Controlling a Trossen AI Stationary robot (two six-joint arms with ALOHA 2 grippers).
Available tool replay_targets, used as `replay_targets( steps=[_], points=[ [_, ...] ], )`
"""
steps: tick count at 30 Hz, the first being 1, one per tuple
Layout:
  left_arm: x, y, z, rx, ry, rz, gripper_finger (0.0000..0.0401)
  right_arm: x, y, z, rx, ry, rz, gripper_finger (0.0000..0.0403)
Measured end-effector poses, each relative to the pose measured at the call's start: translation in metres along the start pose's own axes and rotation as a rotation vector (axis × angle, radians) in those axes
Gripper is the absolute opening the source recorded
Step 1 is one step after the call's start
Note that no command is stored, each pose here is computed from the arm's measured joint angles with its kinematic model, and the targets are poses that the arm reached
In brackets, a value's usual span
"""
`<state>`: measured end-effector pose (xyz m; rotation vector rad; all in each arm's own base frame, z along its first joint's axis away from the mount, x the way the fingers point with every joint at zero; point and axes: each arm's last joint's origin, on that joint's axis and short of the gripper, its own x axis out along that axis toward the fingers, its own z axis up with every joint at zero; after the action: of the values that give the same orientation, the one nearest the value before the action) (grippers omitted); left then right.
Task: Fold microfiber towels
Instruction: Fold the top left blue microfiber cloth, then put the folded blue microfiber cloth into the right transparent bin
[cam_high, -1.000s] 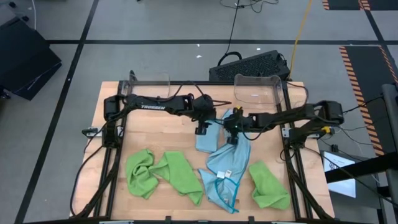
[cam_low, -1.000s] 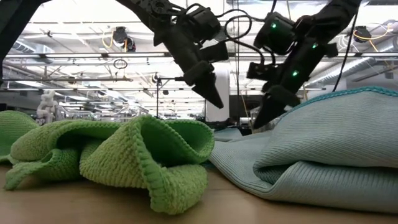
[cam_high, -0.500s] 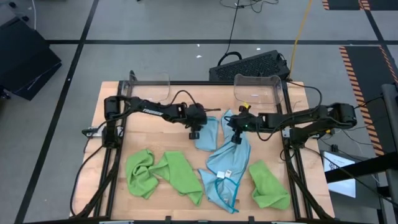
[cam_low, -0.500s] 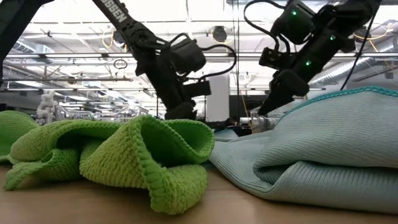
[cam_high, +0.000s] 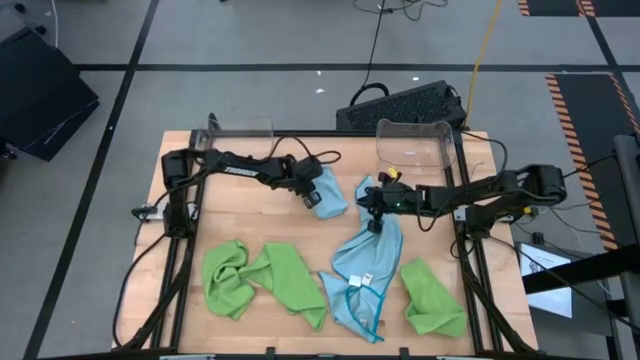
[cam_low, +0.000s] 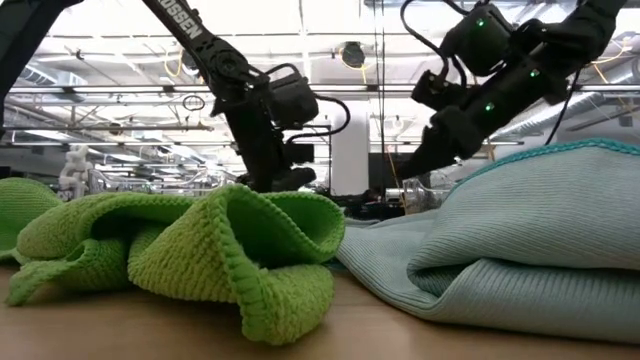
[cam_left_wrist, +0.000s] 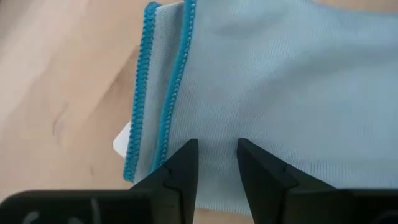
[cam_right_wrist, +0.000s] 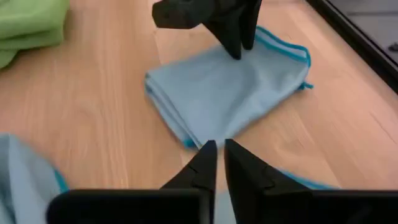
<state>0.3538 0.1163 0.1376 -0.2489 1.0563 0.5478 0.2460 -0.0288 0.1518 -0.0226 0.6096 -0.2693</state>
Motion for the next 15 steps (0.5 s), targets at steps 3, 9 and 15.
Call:
replay_targets(
  steps=[3, 9, 15],
  points=[
    [-0.019, -0.007, 0.004, 0.014, -0.044, -0.018, 0.0113, 0.013, 0.008, -0.002, -0.032, -0.002, 0.019, 0.0064],
    [-0.061, -0.022, 0.009, 0.091, -0.153, 0.026, 0.0113, 0.044, 0.037, 0.015, -0.15, 0.014, 0.078, 0.0141],
    [-0.072, -0.034, -0.002, 0.112, -0.189, 0.085, 0.0113, 0.077, 0.056, 0.031, -0.296, 0.147, 0.055, 0.0187]
  ],
)
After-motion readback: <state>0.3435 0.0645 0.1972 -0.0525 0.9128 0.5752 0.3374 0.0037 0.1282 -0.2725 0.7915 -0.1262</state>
